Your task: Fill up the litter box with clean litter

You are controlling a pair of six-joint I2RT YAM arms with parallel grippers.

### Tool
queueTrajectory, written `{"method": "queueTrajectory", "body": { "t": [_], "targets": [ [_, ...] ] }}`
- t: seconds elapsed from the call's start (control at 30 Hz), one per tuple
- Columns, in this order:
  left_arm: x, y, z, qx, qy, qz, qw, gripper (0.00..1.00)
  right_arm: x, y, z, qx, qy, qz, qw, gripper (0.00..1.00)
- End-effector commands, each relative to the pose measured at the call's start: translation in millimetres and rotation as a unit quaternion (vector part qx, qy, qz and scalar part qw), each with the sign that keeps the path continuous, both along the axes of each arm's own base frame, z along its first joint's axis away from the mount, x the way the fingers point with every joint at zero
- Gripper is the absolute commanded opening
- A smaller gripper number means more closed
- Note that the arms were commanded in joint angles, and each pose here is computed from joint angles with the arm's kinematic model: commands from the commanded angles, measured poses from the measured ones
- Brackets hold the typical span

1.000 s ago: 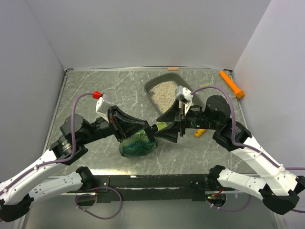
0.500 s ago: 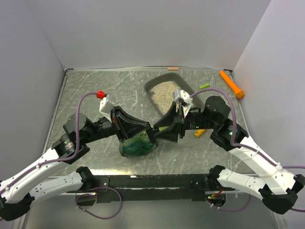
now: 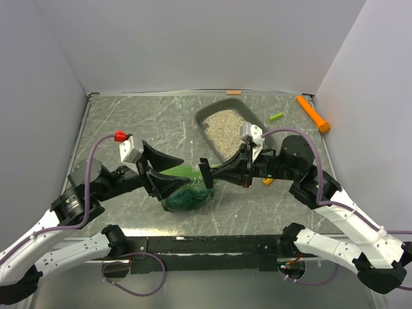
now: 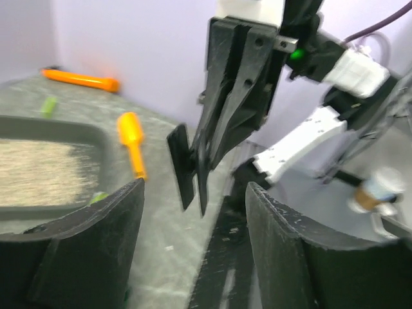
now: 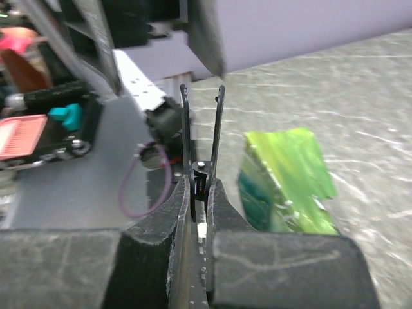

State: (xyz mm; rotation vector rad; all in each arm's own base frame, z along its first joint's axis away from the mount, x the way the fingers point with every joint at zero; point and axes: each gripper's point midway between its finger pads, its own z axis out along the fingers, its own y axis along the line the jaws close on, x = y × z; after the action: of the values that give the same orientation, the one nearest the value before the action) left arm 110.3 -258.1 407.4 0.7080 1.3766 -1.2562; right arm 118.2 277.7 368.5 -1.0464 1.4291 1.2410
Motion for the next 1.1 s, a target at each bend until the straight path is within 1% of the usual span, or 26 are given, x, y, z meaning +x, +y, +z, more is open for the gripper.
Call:
{"method": "queueTrajectory", "body": {
  "t": [0.0, 0.03, 0.07, 0.1, 0.2, 0.27, 0.33, 0.37, 0.47, 0.6, 0.73, 0.77, 0.93, 1.03, 1.07],
  "targets": [
    [20, 21, -30, 0.081, -0.025, 0.076, 0.994, 0.68, 24, -9, 15, -0.013, -0.054, -0.067, 0.996, 0.0],
    [24, 24, -37, 0.091, -0.024, 0.088, 0.992, 0.67, 30, -10, 9, -0.026, -0.047, -0.079, 0.995, 0.0],
    [31, 27, -45, 0.105, -0.029, 0.104, 0.989, 0.67, 37, -11, 12, -0.034, -0.072, -0.089, 0.993, 0.0],
    [34, 26, -60, 0.12, -0.025, 0.109, 0.986, 0.66, 45, -14, 11, -0.045, -0.077, -0.109, 0.99, 0.0],
    [43, 25, -88, 0.159, -0.02, 0.12, 0.98, 0.65, 61, -17, 8, -0.079, -0.1, -0.132, 0.983, 0.0],
    [50, 23, -104, 0.187, -0.018, 0.125, 0.974, 0.64, 67, -20, 4, -0.101, -0.124, -0.137, 0.978, 0.0],
    [56, 21, -125, 0.223, -0.009, 0.127, 0.967, 0.6, 73, -24, 1, -0.114, -0.144, -0.145, 0.972, 0.0],
    [56, 20, -131, 0.232, -0.006, 0.126, 0.964, 0.59, 75, -26, 1, -0.12, -0.174, -0.142, 0.967, 0.0],
    [62, 18, -144, 0.254, -0.007, 0.127, 0.959, 0.55, 79, -30, 0, -0.124, -0.212, -0.148, 0.958, 0.0],
    [70, 18, -158, 0.276, -0.016, 0.136, 0.951, 0.52, 76, -31, -6, -0.125, -0.223, -0.136, 0.957, 0.0],
    [72, 15, -171, 0.294, -0.016, 0.131, 0.947, 0.52, 77, -27, -20, -0.135, -0.214, -0.124, 0.959, 0.0],
    [73, 16, -176, 0.308, -0.026, 0.127, 0.943, 0.51, 76, -26, -23, -0.138, -0.211, -0.121, 0.96, 0.0],
    [71, 16, -194, 0.332, -0.016, 0.114, 0.936, 0.48, 79, -20, -33, -0.155, -0.203, -0.102, 0.961, 0.0],
    [70, 15, -201, 0.338, -0.014, 0.107, 0.935, 0.43, 82, -18, -36, -0.158, -0.201, -0.101, 0.961, 0.0],
    [68, 15, -204, 0.341, -0.013, 0.104, 0.934, 0.39, 83, -18, -37, -0.158, -0.199, -0.101, 0.962, 0.0]
  ]
}}
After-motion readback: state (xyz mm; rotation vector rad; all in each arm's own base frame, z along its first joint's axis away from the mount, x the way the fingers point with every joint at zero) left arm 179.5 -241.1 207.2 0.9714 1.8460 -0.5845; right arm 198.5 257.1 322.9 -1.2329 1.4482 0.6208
